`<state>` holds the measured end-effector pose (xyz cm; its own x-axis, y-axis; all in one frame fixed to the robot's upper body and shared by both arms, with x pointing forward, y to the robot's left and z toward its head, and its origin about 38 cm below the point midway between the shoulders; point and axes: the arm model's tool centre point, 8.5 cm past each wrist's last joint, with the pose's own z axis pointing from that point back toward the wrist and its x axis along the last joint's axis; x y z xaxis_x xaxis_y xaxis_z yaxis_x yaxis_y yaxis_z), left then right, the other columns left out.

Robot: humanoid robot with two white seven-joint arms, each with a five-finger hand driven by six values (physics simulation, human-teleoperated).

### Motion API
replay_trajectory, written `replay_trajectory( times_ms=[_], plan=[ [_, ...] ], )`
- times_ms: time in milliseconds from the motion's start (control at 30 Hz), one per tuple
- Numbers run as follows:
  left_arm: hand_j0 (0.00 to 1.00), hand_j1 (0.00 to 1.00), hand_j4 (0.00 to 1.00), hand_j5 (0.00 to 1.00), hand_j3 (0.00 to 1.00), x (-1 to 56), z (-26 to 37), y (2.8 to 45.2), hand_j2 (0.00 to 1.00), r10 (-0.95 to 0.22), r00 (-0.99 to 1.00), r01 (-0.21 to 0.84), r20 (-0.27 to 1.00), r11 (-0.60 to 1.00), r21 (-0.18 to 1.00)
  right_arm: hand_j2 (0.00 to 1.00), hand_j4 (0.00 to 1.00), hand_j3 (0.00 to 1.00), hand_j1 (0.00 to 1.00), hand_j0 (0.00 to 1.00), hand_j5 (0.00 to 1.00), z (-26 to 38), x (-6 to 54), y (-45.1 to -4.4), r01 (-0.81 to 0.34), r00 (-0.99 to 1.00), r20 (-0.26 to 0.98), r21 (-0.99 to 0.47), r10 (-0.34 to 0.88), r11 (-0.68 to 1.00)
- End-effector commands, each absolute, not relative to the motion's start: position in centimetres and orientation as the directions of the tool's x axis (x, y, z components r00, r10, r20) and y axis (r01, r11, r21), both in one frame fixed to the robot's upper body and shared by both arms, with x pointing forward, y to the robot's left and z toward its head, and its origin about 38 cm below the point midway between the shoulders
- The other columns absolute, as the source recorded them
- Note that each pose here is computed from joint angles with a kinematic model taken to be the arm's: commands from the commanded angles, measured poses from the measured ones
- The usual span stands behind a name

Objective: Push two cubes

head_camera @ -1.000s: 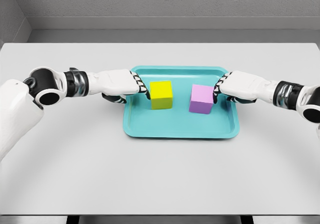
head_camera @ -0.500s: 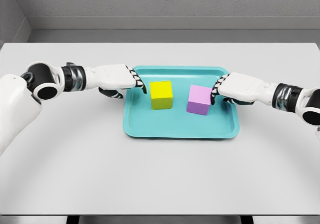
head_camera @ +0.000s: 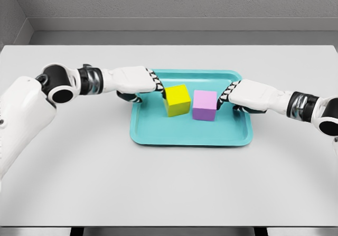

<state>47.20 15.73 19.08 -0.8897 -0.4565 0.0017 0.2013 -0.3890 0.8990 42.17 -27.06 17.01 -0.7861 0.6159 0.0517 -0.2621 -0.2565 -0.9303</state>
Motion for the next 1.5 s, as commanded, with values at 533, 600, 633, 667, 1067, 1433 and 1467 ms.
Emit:
replay_trajectory(
  times_ms=[533,600,633,667,1067,1433,1467],
  plan=[
    [0.77,0.77,0.77,0.77,0.77,48.2,19.6,18.4,0.77,-0.514,-0.858,0.223,-0.006,-0.382,0.897,0.61,0.61,0.61,0.61,0.61,0.61,15.8,43.7,-27.4,-0.311,-0.749,0.109,-0.929,0.654,-0.201],
    [0.77,0.77,0.77,0.77,0.77,48.3,19.9,19.1,0.77,-0.525,-0.851,0.223,-0.009,-0.376,0.899,0.61,0.61,0.61,0.61,0.61,0.61,15.5,44.0,-27.1,-0.319,-0.745,0.121,-0.928,0.656,-0.192],
    [0.77,0.77,0.77,0.77,0.77,48.4,20.1,19.7,0.77,-0.535,-0.845,0.225,-0.01,-0.372,0.901,0.61,0.61,0.61,0.61,0.61,0.61,15.5,44.0,-26.9,-0.319,-0.747,0.122,-0.928,0.654,-0.192],
    [0.77,0.77,0.77,0.77,0.77,48.5,20.4,20.2,0.77,-0.545,-0.838,0.224,-0.012,-0.364,0.904,0.61,0.61,0.61,0.61,0.61,0.61,15.6,44.1,-26.8,-0.316,-0.748,0.12,-0.929,0.653,-0.191],
    [0.78,0.78,0.78,0.78,0.78,48.6,22.0,24.1,0.78,-0.596,-0.803,0.234,-0.018,-0.343,0.91,0.61,0.61,0.61,0.61,0.61,0.61,16.0,45.3,-26.8,-0.318,-0.736,0.122,-0.931,0.666,-0.181],
    [0.78,0.78,0.78,0.78,0.78,48.1,23.6,30.5,0.78,-0.673,-0.74,0.281,-0.004,-0.315,0.907,0.61,0.61,0.61,0.61,0.61,0.61,16.4,45.6,-26.2,-0.308,-0.742,0.121,-0.935,0.66,-0.174],
    [0.79,0.79,0.79,0.79,0.79,48.1,23.7,30.6,0.79,-0.674,-0.739,0.28,-0.007,-0.317,0.906,0.61,0.61,0.61,0.61,0.61,0.61,16.4,45.6,-26.2,-0.308,-0.742,0.121,-0.935,0.66,-0.174]
  ],
)
